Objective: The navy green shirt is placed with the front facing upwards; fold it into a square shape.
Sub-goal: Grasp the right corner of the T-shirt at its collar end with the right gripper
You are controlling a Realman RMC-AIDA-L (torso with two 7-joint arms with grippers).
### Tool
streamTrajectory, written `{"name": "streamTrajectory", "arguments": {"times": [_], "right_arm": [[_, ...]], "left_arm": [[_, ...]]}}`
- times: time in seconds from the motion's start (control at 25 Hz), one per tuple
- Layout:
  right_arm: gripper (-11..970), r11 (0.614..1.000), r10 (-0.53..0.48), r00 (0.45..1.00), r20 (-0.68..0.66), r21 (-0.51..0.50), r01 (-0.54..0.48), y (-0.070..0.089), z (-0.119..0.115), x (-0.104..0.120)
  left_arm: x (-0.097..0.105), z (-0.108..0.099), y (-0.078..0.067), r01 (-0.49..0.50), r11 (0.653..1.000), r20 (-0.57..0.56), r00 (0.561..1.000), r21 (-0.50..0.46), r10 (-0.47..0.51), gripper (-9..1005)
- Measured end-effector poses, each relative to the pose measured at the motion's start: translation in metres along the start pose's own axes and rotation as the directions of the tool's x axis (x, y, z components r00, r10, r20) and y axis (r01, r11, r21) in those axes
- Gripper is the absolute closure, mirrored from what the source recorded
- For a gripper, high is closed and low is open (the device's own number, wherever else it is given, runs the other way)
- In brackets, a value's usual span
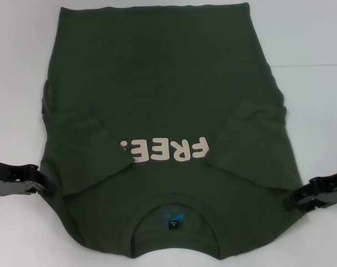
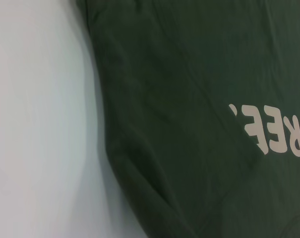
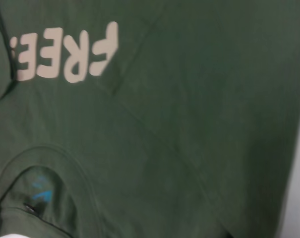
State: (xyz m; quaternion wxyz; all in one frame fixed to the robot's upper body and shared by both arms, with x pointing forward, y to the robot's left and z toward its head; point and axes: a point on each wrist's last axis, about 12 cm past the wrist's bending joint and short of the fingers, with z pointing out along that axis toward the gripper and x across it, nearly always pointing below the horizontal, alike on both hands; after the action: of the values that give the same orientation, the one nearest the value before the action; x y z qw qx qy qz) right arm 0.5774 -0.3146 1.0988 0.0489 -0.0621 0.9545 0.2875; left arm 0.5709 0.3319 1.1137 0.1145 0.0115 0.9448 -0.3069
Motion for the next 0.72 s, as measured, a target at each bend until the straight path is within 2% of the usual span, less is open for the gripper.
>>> {"name": "streamTrajectory", "arguments": {"times": [0.2, 0.6, 0.72], "right_arm": [[309, 1.0, -0.025, 1.0, -0.009, -0.004, 0.025, 0.009, 0.007, -0.006], [346, 0.999, -0.052, 0.999, -0.002, 0.004, 0.052, 0.012, 0.006, -0.01], [457, 0.998, -0.058, 0.998, -0.006, 0.007, 0.059, 0.013, 0.006, -0.011]], "left_arm": [[0.0, 0.0, 0.0, -0.001, 1.0, 0.001, 1.0, 0.0, 0.001, 944], [-0.002, 0.0, -0.001, -0.005, 1.0, 0.005, 1.0, -0.001, 0.005, 945], [-0.003, 0.0, -0.002, -0.008, 1.0, 0.006, 1.0, -0.001, 0.008, 945]]}}
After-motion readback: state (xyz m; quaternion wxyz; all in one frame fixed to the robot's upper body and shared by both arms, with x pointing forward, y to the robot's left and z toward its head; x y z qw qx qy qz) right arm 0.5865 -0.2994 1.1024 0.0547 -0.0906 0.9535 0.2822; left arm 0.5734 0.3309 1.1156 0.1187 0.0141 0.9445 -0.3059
